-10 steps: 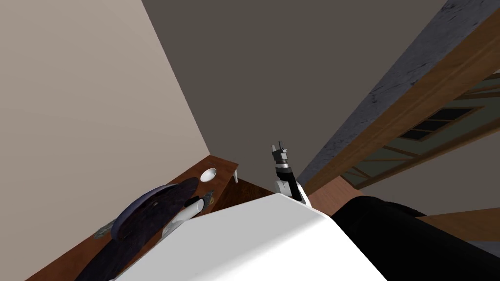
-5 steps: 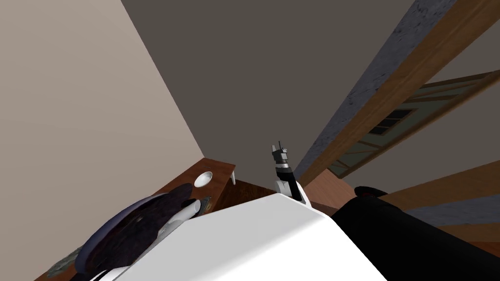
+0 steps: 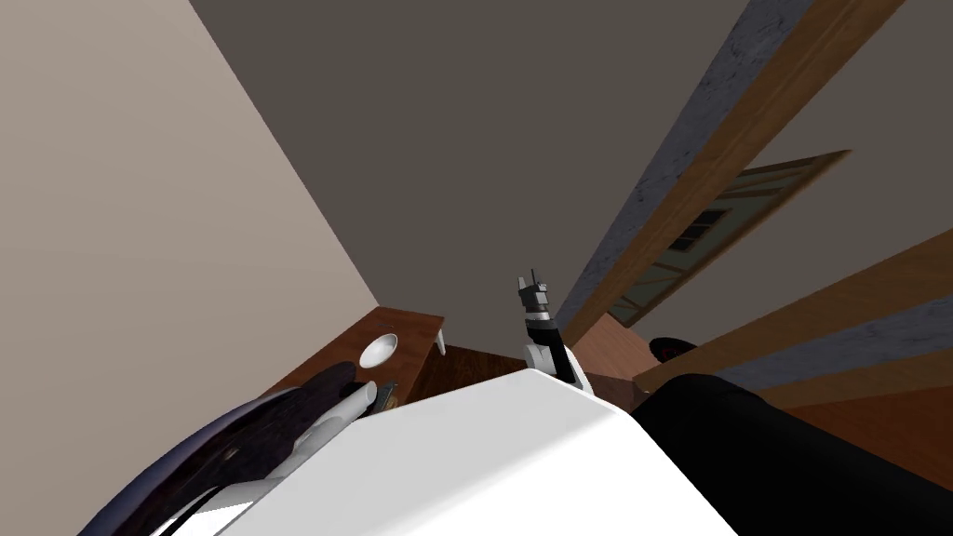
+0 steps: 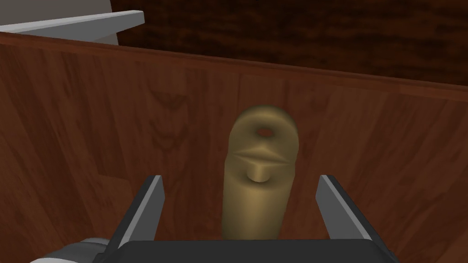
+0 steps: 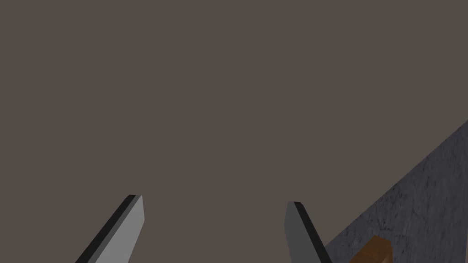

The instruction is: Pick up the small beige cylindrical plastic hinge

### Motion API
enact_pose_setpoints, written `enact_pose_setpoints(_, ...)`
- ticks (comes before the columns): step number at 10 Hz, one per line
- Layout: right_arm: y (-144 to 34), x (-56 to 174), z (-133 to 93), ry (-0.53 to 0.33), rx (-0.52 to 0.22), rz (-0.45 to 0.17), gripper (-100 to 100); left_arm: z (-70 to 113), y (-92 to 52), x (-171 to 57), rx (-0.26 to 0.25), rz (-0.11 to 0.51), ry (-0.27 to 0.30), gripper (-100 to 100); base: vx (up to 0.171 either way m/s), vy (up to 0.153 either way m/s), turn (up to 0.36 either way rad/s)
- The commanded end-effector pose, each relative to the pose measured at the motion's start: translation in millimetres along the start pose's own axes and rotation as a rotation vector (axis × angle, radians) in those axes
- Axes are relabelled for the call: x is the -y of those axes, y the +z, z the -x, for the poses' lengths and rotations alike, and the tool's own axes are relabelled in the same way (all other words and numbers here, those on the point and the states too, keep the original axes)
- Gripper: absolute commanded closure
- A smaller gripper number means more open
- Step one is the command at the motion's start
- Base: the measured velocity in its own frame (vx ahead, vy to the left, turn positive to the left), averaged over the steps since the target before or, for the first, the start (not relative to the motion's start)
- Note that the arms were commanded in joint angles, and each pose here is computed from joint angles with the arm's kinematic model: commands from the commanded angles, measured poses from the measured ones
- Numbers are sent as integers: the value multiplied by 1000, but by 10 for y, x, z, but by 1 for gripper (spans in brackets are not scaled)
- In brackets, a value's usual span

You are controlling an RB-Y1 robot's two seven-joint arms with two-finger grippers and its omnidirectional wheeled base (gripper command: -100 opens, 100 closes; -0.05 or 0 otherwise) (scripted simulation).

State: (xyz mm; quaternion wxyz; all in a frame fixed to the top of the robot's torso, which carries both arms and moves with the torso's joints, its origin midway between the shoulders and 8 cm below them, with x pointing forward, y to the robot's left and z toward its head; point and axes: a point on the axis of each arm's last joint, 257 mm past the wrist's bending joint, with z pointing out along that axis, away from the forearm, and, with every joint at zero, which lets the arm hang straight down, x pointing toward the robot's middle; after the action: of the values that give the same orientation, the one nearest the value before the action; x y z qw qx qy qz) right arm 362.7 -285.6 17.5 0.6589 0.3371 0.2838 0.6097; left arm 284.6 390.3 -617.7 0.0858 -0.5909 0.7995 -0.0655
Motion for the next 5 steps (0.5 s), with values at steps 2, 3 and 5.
enact_pose_setpoints(2, 0, 0, 0, 0, 0, 0, 0, 55, -19, -182, -12, 50, -1, -100, 20, 44, -106)
enact_pose_setpoints(3, 0, 0, 0, 0, 0, 0, 0, 55, -19, -182, -12, 50, -1, -100, 2, 10, 6)
enact_pose_setpoints(5, 0, 0, 0, 0, 0, 0, 0, 88, -32, -251, -17, 71, -2, -100, 3, 11, -84)
